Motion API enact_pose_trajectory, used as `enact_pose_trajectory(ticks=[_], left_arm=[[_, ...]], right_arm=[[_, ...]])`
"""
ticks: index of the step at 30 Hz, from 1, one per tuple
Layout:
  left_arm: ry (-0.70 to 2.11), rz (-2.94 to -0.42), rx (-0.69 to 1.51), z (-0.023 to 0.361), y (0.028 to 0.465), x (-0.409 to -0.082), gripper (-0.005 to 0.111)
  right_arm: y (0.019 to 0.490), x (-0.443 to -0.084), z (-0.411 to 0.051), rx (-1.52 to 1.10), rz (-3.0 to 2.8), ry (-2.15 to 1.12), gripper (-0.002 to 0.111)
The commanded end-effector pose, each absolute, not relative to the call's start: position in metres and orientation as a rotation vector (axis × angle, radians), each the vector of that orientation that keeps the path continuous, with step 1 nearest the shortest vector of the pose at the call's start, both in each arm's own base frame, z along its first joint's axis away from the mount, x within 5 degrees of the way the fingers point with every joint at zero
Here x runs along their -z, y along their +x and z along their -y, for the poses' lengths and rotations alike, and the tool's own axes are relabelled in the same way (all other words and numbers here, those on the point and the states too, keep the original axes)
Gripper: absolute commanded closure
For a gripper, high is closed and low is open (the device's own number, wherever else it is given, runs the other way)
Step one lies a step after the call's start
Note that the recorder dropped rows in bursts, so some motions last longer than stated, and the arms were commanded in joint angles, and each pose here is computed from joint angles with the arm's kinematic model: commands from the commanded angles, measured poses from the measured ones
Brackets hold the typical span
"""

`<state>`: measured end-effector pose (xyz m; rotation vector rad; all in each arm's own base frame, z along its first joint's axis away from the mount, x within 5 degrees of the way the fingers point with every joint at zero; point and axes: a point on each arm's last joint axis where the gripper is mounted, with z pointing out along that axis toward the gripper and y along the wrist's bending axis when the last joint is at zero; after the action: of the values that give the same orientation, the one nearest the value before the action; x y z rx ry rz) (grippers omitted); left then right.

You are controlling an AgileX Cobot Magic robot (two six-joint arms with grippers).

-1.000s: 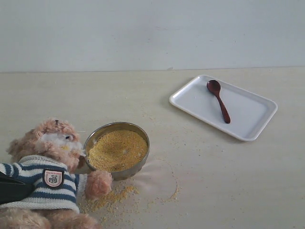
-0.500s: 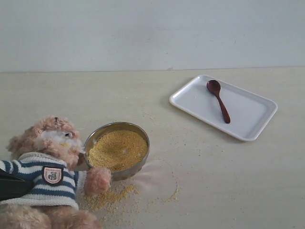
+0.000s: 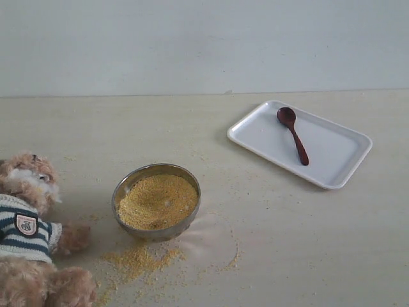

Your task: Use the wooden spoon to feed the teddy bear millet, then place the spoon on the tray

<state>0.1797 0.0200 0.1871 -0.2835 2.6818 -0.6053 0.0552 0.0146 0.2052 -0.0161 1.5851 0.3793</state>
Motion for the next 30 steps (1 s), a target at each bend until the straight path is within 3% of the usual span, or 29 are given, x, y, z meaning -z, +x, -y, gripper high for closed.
enact_pose_trajectory(ticks=[1, 8, 12, 19, 30], left_arm=[[-0.304, -2.682, 0.584, -0.025, 0.189, -0.179, 0.102], [-0.294, -2.715, 0.738, -0.024, 0.204, -0.148, 0.102], [-0.288, -2.758, 0.713, -0.027, 0.206, -0.136, 0.102], [-0.242, -2.749, 0.589, -0.035, 0.212, -0.142, 0.102], [-0.262, -2.736, 0.575, -0.043, 0.212, -0.146, 0.101]], right_arm=[[0.055, -0.207, -0.014, -0.375, -1.568, -0.016, 0.108], [0.055, -0.207, -0.014, -0.375, -1.568, -0.016, 0.108], [0.055, -0.207, -0.014, -0.375, -1.568, -0.016, 0.108], [0.055, -0.207, -0.014, -0.375, -1.568, -0.016, 0.108], [0.055, -0.207, -0.014, -0.375, -1.568, -0.016, 0.108]])
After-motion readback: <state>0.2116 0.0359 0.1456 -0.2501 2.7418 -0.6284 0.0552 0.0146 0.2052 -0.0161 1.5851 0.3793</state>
